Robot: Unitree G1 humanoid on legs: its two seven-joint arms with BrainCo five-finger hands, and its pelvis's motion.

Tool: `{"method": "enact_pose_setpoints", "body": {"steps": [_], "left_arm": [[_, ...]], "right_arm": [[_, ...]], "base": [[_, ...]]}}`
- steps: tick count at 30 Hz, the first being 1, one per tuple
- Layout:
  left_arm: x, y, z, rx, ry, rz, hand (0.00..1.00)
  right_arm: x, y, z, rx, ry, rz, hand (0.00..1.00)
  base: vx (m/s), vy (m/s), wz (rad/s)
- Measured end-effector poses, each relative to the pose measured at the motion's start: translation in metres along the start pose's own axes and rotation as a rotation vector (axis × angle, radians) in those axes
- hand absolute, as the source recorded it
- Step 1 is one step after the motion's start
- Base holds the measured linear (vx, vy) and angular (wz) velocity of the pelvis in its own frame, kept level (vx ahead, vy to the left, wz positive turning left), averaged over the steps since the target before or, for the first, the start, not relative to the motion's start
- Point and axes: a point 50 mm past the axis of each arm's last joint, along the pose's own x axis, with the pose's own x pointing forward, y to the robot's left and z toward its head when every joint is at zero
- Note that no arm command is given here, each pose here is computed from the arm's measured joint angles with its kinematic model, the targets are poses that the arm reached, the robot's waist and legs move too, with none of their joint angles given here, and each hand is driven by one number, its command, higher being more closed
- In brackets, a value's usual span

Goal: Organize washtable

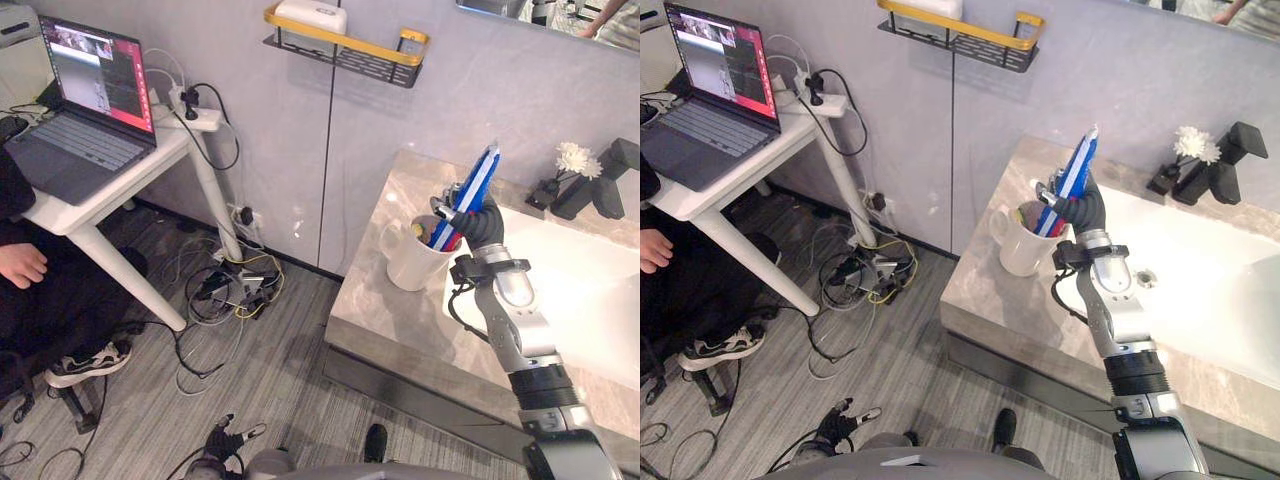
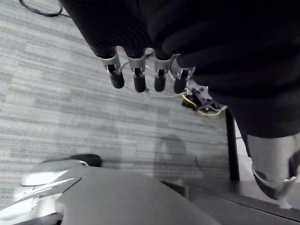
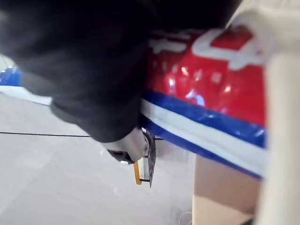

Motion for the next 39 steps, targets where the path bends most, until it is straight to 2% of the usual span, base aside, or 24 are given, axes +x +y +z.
{"method": "enact_pose_setpoints", "body": {"steps": [7, 18, 26, 35, 39], "left_arm": [[0.000, 0.001, 0.002, -0.005, -0.009, 0.005, 0.00], [0.000, 0.001, 0.003, -0.011, -0.014, 0.009, 0.00], [0.000, 0.001, 0.003, -0.011, -0.014, 0.009, 0.00], [0.002, 0.001, 0.001, -0.008, 0.003, 0.008, 0.00], [0.002, 0.001, -0.002, -0.006, 0.016, 0.009, 0.00]], "right_arm": [[0.001, 0.005, 0.009, 0.002, -0.037, 0.019, 0.00], [0.000, 0.010, 0.051, 0.003, -0.229, 0.043, 0.00], [-0.001, 0.011, 0.059, 0.004, -0.269, 0.051, 0.00], [-0.016, -0.004, 0.092, -0.016, -0.431, -0.015, 0.00], [-0.036, -0.024, 0.099, -0.053, -0.460, -0.113, 0.00]], "base": [[0.00, 0.000, 0.00], [0.00, 0.000, 0.00], [0.00, 0.000, -0.01], [-0.01, 0.003, -0.06], [0.00, 0.004, -0.07]]}}
